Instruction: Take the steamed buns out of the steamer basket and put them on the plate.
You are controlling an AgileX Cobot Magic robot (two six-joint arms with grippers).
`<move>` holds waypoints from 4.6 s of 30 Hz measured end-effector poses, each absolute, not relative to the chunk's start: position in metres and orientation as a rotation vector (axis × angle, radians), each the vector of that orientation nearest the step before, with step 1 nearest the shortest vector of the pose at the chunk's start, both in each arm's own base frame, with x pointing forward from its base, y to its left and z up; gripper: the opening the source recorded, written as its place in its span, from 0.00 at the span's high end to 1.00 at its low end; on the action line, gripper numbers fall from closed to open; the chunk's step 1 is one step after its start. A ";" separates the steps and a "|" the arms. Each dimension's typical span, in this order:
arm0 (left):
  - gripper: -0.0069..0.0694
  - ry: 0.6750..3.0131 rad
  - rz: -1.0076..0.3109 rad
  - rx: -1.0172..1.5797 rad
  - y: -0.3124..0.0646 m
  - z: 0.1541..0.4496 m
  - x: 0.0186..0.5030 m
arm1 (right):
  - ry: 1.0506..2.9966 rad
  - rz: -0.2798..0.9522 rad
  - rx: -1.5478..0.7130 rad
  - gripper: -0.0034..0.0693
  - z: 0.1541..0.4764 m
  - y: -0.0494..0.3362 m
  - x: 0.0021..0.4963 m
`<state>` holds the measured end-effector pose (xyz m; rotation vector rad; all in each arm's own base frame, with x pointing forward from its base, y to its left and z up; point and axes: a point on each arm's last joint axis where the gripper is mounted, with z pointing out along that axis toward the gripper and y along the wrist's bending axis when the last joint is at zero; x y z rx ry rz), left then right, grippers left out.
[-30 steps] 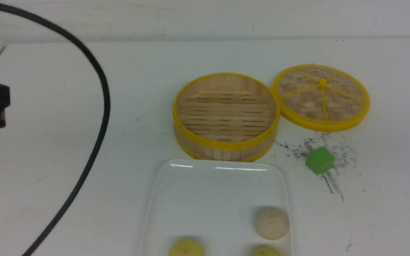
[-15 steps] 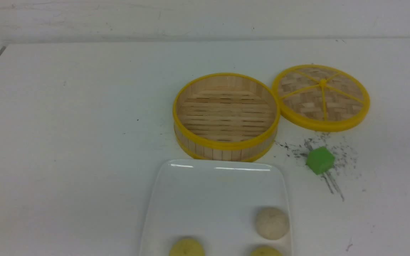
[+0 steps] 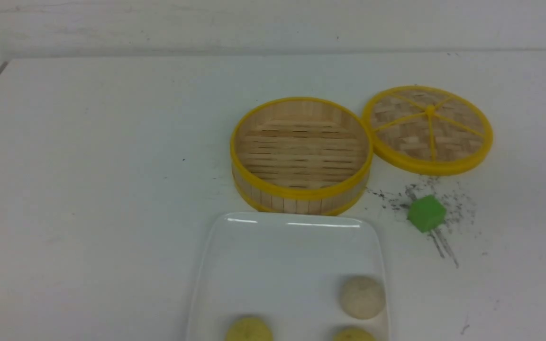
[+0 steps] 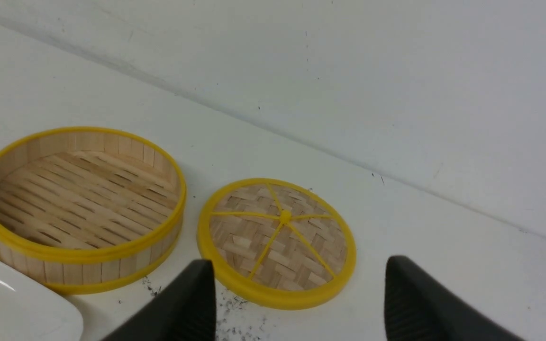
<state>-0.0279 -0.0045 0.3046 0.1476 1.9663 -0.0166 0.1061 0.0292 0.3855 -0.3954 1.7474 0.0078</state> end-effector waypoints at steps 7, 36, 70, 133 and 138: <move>0.60 2.068 0.060 0.079 0.003 0.277 -0.013 | 1.750 0.007 -0.397 0.30 0.385 0.029 0.107; 0.60 1.695 0.060 0.006 0.006 0.306 0.000 | 1.725 0.003 -0.403 0.30 0.387 0.030 0.107; 0.60 1.586 0.206 0.033 0.012 0.274 0.029 | 1.537 0.093 -0.247 0.35 0.395 -0.016 0.013; 0.60 1.751 0.236 -0.002 0.016 0.260 0.027 | 1.677 0.093 -0.380 0.66 0.249 0.002 0.036; 0.60 1.753 0.237 -0.002 0.016 0.260 0.027 | 1.683 0.064 -0.348 0.65 0.249 0.001 0.036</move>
